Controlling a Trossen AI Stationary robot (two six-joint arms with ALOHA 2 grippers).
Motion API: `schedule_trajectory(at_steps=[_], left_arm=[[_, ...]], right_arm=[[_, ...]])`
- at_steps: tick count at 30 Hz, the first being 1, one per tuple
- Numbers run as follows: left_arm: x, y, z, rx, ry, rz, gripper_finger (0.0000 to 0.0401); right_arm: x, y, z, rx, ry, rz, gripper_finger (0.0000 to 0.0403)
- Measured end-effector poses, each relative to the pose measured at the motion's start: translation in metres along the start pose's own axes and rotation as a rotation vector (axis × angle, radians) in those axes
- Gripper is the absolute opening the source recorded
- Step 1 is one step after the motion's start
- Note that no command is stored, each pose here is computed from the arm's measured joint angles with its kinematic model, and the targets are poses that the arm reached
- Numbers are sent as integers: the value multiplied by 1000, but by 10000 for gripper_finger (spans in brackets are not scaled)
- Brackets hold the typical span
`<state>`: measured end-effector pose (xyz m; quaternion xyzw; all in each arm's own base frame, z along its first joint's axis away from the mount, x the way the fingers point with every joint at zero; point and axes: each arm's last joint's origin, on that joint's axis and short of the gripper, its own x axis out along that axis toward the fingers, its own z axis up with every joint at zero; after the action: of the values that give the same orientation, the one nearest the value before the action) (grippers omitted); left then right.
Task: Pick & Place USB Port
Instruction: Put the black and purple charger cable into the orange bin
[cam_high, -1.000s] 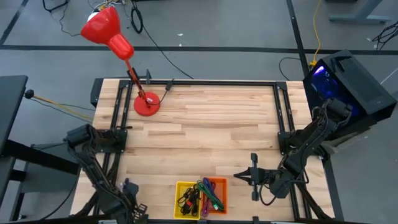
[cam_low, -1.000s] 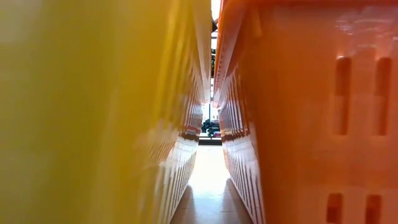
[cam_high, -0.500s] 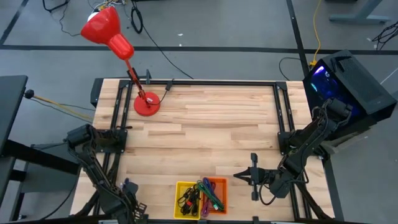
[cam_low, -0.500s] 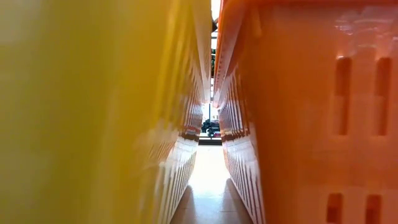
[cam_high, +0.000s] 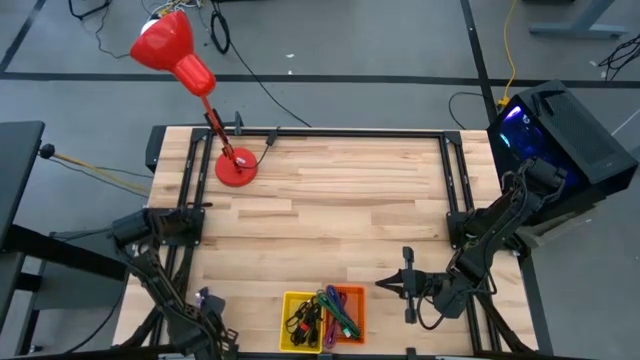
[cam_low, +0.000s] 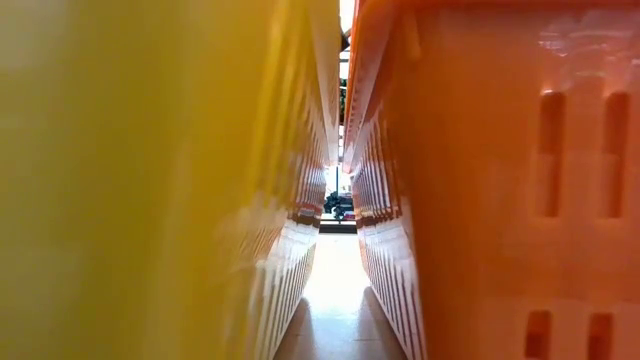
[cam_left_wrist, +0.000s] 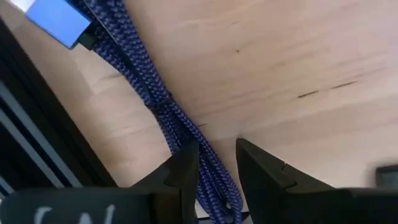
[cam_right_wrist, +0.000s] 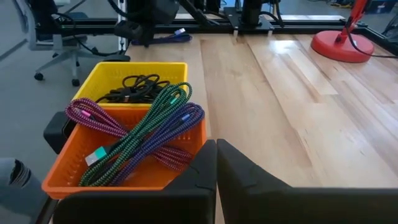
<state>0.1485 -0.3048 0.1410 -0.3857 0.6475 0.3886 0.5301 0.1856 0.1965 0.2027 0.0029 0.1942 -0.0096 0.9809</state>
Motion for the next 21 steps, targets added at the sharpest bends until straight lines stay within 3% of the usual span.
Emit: schedule_trajectory(at_steps=[6, 11, 17, 21], left_arm=[[11, -3, 1, 20, -19, 29, 91], [12, -4, 2, 12, 1, 42, 13], [6, -5, 9, 15, -6, 48, 5], [-6, 0, 25, 7, -148, 61, 3]], right_arm=[[0, 0, 0, 2, -1, 0, 8], [0, 0, 0, 5, -2, -1, 8], [0, 0, 0, 2, 0, -2, 8], [0, 0, -1, -3, 4, -5, 8]])
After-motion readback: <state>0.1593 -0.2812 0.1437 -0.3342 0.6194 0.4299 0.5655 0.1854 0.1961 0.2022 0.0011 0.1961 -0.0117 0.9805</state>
